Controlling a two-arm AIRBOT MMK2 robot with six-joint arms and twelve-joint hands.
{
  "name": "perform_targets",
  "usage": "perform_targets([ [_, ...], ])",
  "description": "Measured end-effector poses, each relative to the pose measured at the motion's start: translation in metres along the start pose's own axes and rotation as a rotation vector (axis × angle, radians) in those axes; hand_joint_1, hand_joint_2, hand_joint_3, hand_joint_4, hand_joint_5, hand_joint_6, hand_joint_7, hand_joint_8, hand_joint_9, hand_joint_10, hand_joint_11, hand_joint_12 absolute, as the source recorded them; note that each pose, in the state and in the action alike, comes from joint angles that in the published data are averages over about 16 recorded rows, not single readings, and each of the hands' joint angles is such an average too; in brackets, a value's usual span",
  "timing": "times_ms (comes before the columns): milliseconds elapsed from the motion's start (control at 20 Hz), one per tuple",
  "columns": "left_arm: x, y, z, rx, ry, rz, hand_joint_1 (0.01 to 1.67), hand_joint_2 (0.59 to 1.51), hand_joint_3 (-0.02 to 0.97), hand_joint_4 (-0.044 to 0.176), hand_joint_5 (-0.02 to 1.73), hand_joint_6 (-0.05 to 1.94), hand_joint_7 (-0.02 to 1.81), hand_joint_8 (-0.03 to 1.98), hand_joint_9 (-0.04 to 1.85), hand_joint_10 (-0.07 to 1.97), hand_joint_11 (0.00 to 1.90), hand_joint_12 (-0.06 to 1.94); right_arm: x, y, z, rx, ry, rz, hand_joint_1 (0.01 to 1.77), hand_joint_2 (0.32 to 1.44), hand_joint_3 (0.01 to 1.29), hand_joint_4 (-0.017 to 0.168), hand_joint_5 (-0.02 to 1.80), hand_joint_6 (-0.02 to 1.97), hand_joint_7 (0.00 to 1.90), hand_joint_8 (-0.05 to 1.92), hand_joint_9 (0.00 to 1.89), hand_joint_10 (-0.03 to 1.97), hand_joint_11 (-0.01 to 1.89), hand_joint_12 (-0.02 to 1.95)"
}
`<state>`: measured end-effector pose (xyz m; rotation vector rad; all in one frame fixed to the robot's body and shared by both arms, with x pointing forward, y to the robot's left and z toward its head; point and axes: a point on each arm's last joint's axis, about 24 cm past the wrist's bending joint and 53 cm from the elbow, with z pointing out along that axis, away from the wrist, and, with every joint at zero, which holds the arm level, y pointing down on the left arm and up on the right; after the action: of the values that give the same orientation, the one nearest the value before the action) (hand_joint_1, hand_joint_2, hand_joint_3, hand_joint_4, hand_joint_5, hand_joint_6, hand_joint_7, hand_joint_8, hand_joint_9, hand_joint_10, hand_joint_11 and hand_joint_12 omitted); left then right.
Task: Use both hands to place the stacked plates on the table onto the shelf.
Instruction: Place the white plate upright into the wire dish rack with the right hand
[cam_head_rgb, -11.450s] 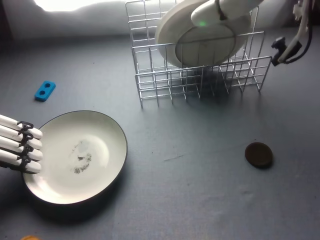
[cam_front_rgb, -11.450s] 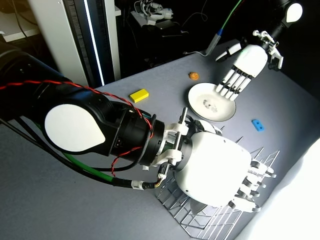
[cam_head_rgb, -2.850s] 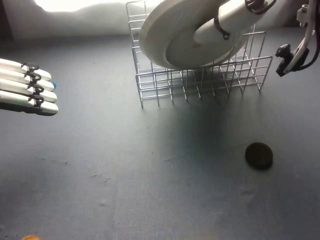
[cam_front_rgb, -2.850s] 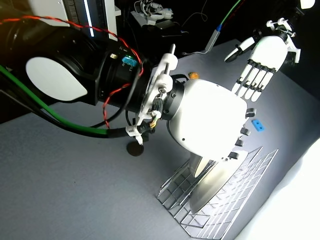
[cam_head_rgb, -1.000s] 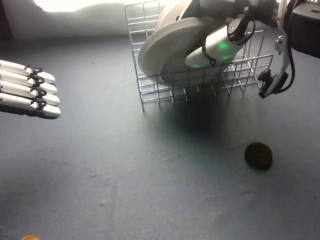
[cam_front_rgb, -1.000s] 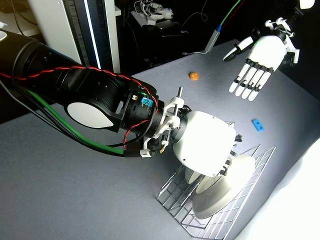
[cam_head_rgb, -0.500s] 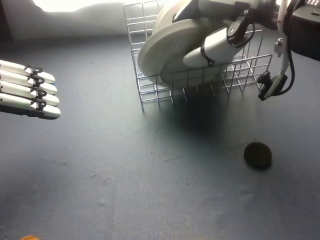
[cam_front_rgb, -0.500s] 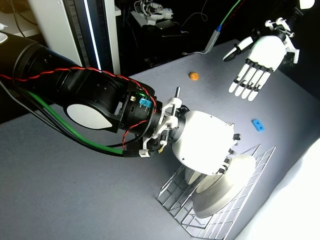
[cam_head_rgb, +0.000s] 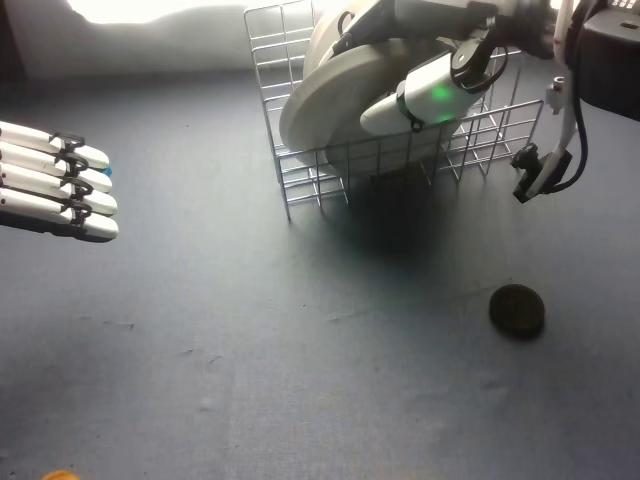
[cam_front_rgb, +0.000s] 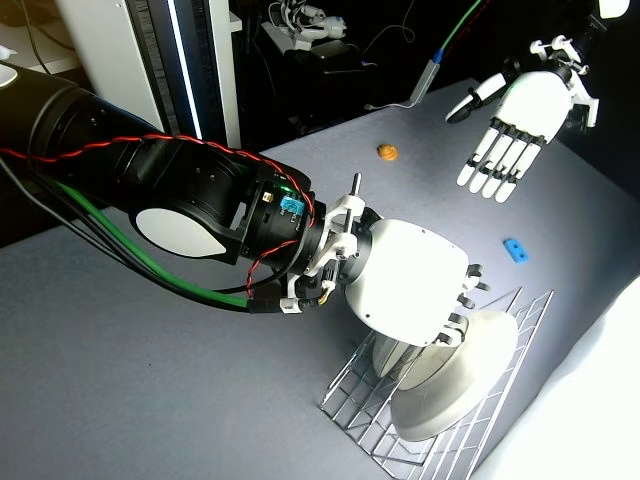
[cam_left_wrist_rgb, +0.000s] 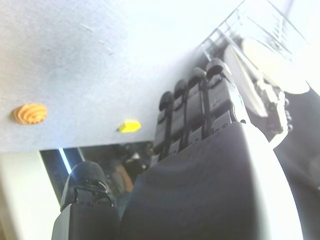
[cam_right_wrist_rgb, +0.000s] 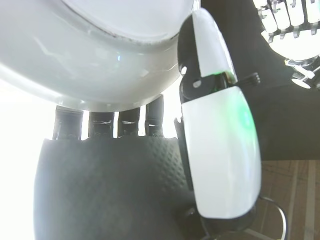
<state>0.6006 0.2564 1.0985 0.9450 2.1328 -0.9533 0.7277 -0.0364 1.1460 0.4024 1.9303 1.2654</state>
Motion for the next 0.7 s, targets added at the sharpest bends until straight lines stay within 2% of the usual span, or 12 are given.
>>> perform_targets([
  [700,0.000,-0.001,0.001,0.002,0.001,0.000,0.02,1.120,0.021,0.000,0.12,0.01,0.13,0.01,0.09,0.02,0.04,0.04,-0.011,0.007,-0.004,0.004,-0.009,0.015,1.17,0.99,0.01,-0.004,0.65,0.08,0.68,0.02,0.70,0.02,0.21,1.26],
])
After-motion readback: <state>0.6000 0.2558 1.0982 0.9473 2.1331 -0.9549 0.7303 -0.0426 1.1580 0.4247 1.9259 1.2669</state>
